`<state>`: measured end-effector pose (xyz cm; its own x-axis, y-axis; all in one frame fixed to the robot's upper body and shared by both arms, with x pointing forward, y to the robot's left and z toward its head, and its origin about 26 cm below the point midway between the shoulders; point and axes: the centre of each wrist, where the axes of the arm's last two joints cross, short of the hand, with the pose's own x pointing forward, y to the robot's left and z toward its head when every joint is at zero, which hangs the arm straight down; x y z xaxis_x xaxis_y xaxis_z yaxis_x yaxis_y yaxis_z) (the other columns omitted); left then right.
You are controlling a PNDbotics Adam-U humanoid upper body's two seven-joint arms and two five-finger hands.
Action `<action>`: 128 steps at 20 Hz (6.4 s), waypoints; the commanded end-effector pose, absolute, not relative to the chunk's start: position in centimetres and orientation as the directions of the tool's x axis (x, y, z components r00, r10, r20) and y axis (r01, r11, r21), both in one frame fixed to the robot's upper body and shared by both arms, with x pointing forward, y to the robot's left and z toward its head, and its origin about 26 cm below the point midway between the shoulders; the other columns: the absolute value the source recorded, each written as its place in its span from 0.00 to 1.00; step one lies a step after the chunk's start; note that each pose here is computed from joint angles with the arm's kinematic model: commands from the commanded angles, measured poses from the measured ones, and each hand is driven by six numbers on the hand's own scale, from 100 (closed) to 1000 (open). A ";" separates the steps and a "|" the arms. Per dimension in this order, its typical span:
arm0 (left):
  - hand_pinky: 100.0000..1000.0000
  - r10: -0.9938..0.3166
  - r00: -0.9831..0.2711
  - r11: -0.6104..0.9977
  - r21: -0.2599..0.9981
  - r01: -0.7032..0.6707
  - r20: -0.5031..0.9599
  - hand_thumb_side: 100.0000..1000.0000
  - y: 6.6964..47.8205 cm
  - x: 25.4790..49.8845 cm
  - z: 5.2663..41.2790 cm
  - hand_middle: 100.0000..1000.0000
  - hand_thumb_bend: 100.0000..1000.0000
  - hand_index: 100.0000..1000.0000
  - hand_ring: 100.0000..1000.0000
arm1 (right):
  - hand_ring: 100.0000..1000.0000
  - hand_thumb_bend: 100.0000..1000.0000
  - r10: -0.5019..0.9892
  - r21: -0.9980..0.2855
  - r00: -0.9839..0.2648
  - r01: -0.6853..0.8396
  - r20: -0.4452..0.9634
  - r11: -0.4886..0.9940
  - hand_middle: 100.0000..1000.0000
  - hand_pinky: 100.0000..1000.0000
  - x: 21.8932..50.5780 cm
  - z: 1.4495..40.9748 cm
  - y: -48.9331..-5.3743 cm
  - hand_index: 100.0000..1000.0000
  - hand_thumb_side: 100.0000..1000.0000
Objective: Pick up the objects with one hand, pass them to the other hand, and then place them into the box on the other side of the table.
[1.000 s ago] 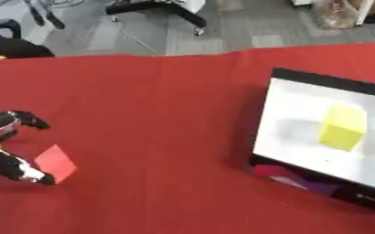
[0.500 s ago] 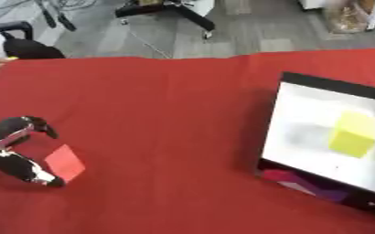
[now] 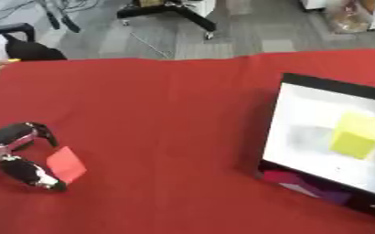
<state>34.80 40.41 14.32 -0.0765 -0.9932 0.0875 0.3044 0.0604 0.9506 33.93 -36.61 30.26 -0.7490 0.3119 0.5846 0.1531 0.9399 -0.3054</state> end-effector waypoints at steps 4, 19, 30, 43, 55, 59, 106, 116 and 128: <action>0.95 -0.994 -0.074 0.055 0.951 0.304 0.081 0.57 40.8 35.1 15.2 0.70 0.89 0.68 0.83 | 1.00 0.00 0.339 -0.321 -0.763 0.182 0.551 0.930 1.00 0.90 33.2 31.5 -36.9 0.99 0.26; 0.93 -0.996 -0.068 0.039 0.946 0.322 0.064 0.36 41.0 35.3 14.5 0.69 0.59 0.62 0.82 | 1.00 0.00 0.336 -0.309 -0.763 0.187 0.552 0.932 1.00 0.90 32.9 31.5 -36.9 0.99 0.30; 0.93 -0.990 -0.102 0.068 0.954 0.292 0.101 0.19 40.2 34.8 15.9 0.64 0.13 0.56 0.80 | 1.00 0.00 0.336 -0.304 -0.757 0.189 0.560 0.934 1.00 0.90 32.8 31.3 -37.0 0.99 0.32; 1.00 -0.909 -0.335 0.220 0.968 0.120 0.248 0.23 35.2 33.0 22.5 0.58 0.00 0.56 0.78 | 1.00 0.00 0.333 -0.354 -0.758 0.145 0.560 0.924 1.00 0.90 33.6 31.1 -35.9 0.99 0.22; 1.00 -0.780 -0.490 0.358 0.919 0.163 0.390 0.32 30.0 34.2 22.7 0.55 0.00 0.57 0.76 | 1.00 0.00 0.410 -0.628 -0.793 0.045 0.451 0.777 1.00 0.90 37.6 31.0 -29.1 0.99 0.00; 1.00 -0.719 -0.545 0.388 0.900 0.198 0.430 0.36 28.5 34.6 22.2 0.53 0.00 0.57 0.74 | 1.00 0.00 0.408 -0.688 -0.802 -0.006 0.437 0.726 1.00 0.90 38.9 30.2 -26.2 0.99 0.00; 0.86 -0.522 -0.812 0.584 0.804 -0.117 0.261 0.05 22.2 37.5 17.7 0.40 0.00 0.45 0.61 | 1.00 0.25 0.278 -0.909 -0.886 -0.284 0.370 0.306 1.00 0.88 39.5 29.8 -11.3 0.95 0.00; 0.96 -0.506 -0.740 0.613 0.789 0.053 0.443 0.09 20.3 38.2 18.4 0.36 0.00 0.42 0.58 | 1.00 0.32 0.304 -0.951 -0.915 -0.198 0.266 0.236 1.00 0.90 39.8 28.5 -10.2 0.94 0.00; 0.93 -0.501 -0.747 0.647 0.762 0.012 0.437 0.05 17.9 39.1 19.7 0.36 0.00 0.42 0.57 | 1.00 0.32 0.316 -0.965 -0.925 -0.144 0.210 0.220 1.00 0.89 39.7 28.1 -8.3 0.94 0.00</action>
<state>38.97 17.88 18.61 -0.7318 -0.4981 0.4651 0.0500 0.6413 0.7656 40.02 -8.80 26.85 -0.9137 0.3264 0.2419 -0.1796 0.2095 -0.9612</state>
